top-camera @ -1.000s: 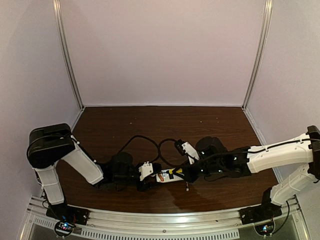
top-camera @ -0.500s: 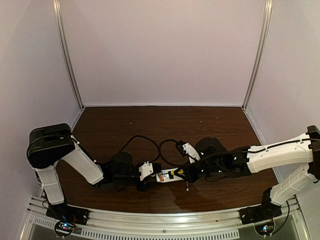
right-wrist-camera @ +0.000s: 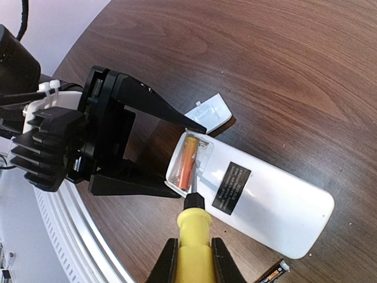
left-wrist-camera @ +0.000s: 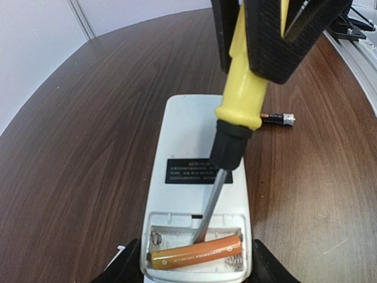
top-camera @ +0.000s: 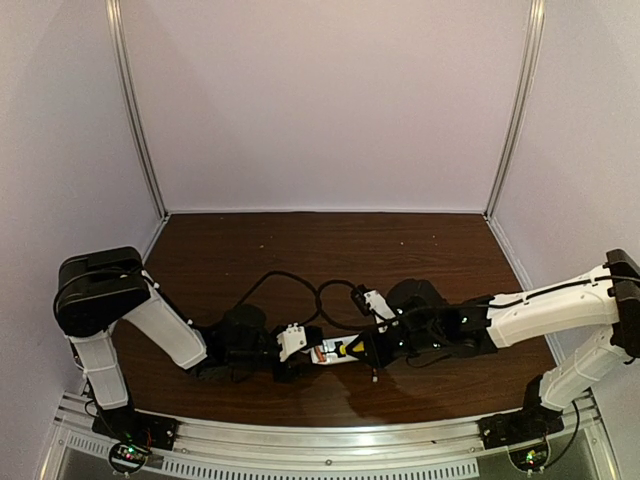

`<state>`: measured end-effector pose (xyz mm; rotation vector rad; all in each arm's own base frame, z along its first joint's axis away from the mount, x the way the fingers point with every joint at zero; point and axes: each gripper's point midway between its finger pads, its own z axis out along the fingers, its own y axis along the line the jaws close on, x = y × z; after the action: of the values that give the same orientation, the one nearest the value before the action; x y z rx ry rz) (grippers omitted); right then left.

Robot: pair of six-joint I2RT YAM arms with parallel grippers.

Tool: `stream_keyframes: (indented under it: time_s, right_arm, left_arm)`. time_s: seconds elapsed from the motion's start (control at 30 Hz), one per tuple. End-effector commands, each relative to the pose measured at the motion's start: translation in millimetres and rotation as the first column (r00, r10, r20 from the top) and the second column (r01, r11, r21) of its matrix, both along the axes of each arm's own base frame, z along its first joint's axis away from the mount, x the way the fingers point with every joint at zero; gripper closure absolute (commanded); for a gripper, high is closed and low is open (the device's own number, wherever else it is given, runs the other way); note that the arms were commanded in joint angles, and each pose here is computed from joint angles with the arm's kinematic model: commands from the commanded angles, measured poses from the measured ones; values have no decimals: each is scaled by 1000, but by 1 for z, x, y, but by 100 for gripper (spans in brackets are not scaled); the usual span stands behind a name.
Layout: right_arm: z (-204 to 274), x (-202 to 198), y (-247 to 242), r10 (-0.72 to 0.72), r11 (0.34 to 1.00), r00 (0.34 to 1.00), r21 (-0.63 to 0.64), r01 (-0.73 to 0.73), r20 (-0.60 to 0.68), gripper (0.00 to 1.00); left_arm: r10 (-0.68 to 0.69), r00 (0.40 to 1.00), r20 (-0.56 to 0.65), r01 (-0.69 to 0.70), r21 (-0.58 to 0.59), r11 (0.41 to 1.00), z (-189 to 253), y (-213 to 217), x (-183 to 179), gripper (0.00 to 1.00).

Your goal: Unload the batteries from the remote control

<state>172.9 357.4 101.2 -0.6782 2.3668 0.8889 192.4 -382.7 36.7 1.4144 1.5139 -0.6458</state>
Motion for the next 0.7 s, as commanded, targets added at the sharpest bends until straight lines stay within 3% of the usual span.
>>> stream_keyframes:
  time_s: [0.0, 0.67]
  right_arm:
    - [7, -11, 13, 30, 993, 998, 113, -24, -52, 100]
    - [16, -6, 15, 5, 992, 999, 129, 2, -49, 100]
  left_arm:
    - [18, 998, 61, -13, -79, 997, 29, -8, 11, 100]
    - [25, 998, 62, -19, -84, 996, 29, -8, 11, 100]
